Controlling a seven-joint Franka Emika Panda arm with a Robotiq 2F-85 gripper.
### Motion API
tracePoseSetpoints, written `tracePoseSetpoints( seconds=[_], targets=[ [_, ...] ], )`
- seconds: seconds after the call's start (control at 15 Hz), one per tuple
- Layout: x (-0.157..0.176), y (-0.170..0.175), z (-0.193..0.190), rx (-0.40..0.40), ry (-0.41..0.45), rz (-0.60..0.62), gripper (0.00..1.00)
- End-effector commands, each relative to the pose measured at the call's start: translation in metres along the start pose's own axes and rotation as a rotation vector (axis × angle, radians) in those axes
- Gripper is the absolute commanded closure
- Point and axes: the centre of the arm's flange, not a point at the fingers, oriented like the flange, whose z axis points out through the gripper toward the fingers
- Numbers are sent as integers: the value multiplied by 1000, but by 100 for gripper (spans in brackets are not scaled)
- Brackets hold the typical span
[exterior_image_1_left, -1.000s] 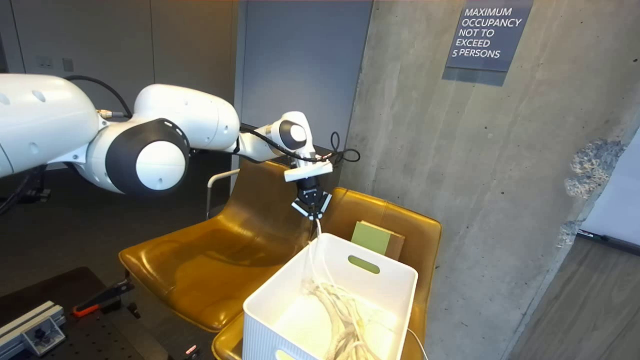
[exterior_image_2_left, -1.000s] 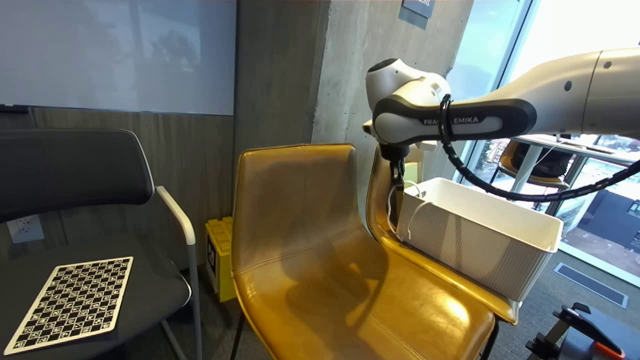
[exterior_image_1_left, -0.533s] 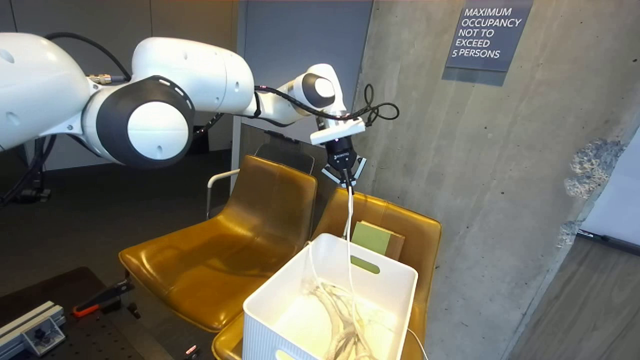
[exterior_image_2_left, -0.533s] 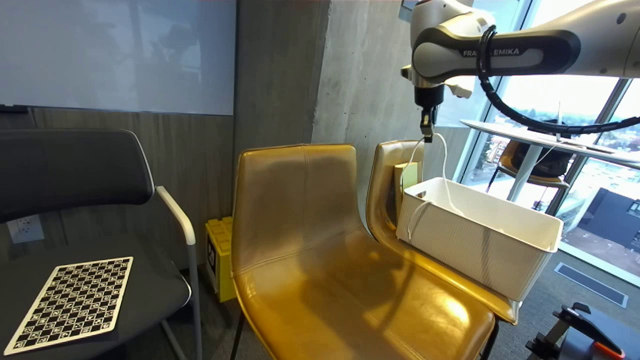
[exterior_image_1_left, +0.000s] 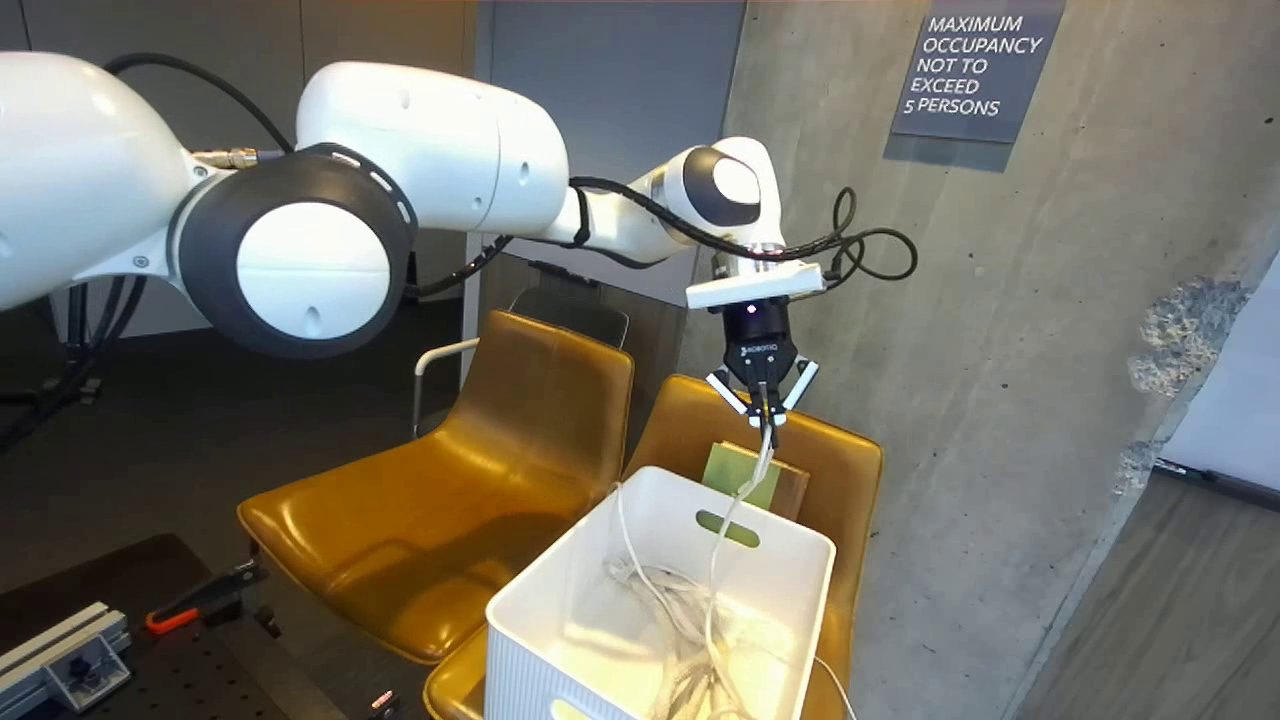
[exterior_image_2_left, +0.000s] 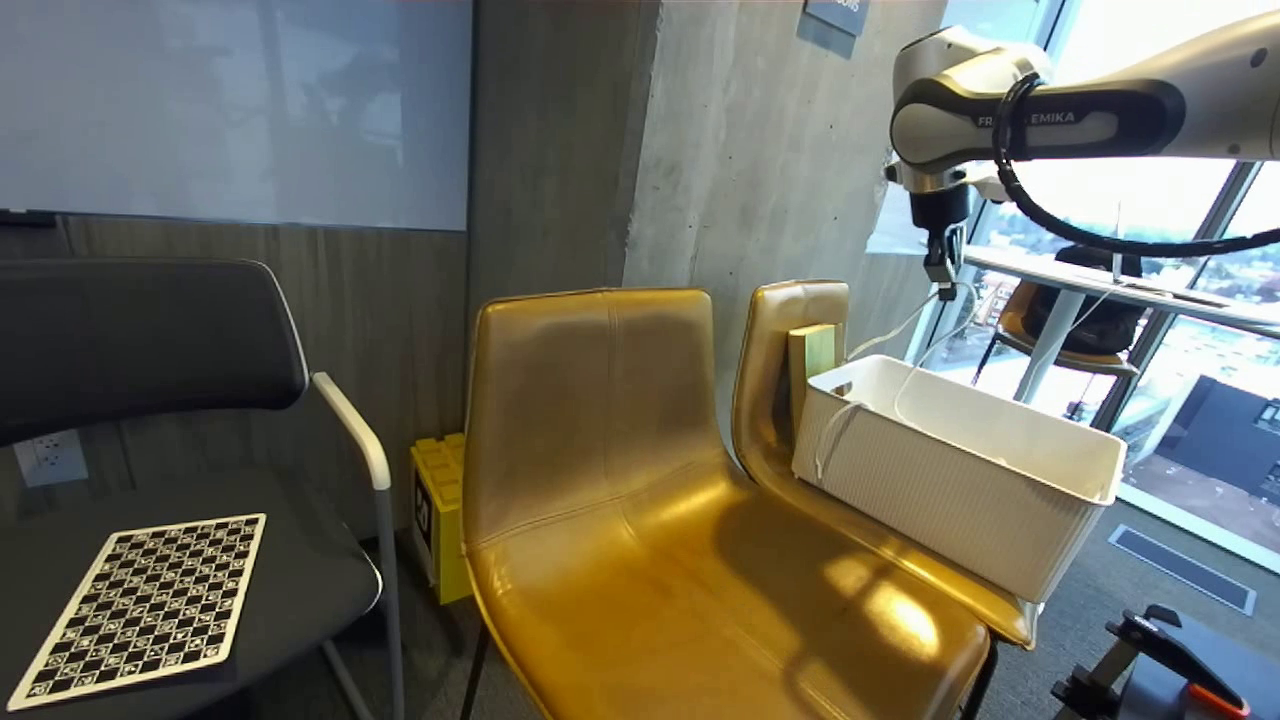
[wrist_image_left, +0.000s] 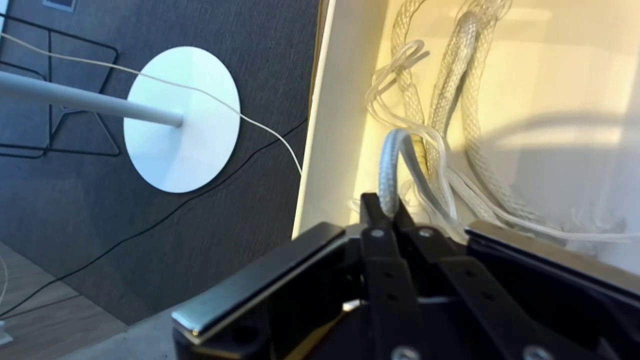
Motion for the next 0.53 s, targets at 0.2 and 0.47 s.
tracePoseSetpoints(
  seconds=[0.2,0.47],
  targets=[
    [-88,4,68,73,-113,-1,99],
    [-99,9,94,104,-146,-23,99]
  ],
)
